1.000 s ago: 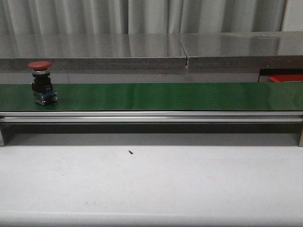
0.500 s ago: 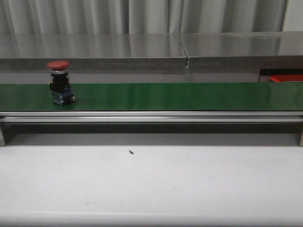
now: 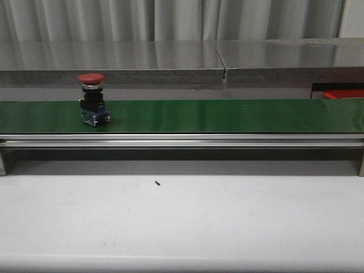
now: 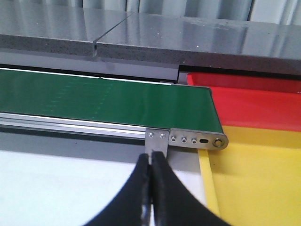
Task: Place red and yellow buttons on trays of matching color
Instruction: 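Set the yellow button on the belt and open the left gripper, then lower the right gripper onto the red button at the belt end, then carry the red button into the red tray and open the right gripper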
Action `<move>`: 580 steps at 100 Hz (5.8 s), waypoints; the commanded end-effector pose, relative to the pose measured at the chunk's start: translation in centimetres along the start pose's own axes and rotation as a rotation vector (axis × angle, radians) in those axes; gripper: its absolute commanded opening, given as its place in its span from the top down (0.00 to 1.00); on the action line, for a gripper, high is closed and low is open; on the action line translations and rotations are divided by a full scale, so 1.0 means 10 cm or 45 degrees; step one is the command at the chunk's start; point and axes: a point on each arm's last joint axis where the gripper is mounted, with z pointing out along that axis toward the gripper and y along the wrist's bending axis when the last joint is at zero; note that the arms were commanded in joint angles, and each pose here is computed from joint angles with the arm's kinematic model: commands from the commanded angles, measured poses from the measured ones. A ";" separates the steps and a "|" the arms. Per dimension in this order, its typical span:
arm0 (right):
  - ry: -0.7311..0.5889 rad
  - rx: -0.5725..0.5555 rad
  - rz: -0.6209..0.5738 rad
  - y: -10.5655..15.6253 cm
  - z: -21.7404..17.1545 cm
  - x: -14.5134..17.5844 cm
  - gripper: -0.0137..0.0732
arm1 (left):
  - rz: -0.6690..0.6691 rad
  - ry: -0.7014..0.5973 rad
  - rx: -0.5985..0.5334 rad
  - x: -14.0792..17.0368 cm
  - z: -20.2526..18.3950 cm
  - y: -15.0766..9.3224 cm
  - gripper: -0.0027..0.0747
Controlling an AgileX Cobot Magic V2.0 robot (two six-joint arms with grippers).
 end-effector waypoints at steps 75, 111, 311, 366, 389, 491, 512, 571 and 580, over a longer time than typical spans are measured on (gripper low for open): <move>-0.120 -0.005 -0.006 0.00 -0.02 -0.08 0.92 | 0.438 0.047 0.339 0.05 -0.11 -1.58 0.87; -0.120 -0.005 -0.006 0.00 -0.02 -0.08 0.92 | 0.452 0.141 0.346 0.11 0.16 -1.62 0.86; -0.134 -0.006 -0.006 0.00 -0.02 -0.09 0.92 | 0.660 -0.555 0.761 1.47 -1.91 -1.14 0.27; -0.270 -0.018 0.070 0.00 -0.06 -0.30 0.92 | 0.612 -0.655 0.800 2.39 -1.77 -0.44 0.99; 0.008 -0.007 0.080 -0.01 -0.07 -0.87 0.92 | 0.610 -0.663 0.803 2.40 -1.78 -0.43 0.99; 0.835 -0.004 0.068 -0.01 1.13 -1.33 0.12 | 0.610 -0.663 0.803 2.40 -1.78 -0.43 0.99; 0.915 -0.021 0.032 0.00 1.53 -1.50 0.12 | 0.610 -0.663 0.803 2.40 -1.78 -0.43 0.99; 1.113 -0.093 0.049 0.05 2.83 -1.46 0.12 | 0.610 -0.663 0.803 2.40 -1.78 -0.43 0.99; 1.140 -0.079 0.055 0.01 2.95 -1.38 0.12 | 0.610 -0.663 0.803 2.40 -1.78 -0.43 0.99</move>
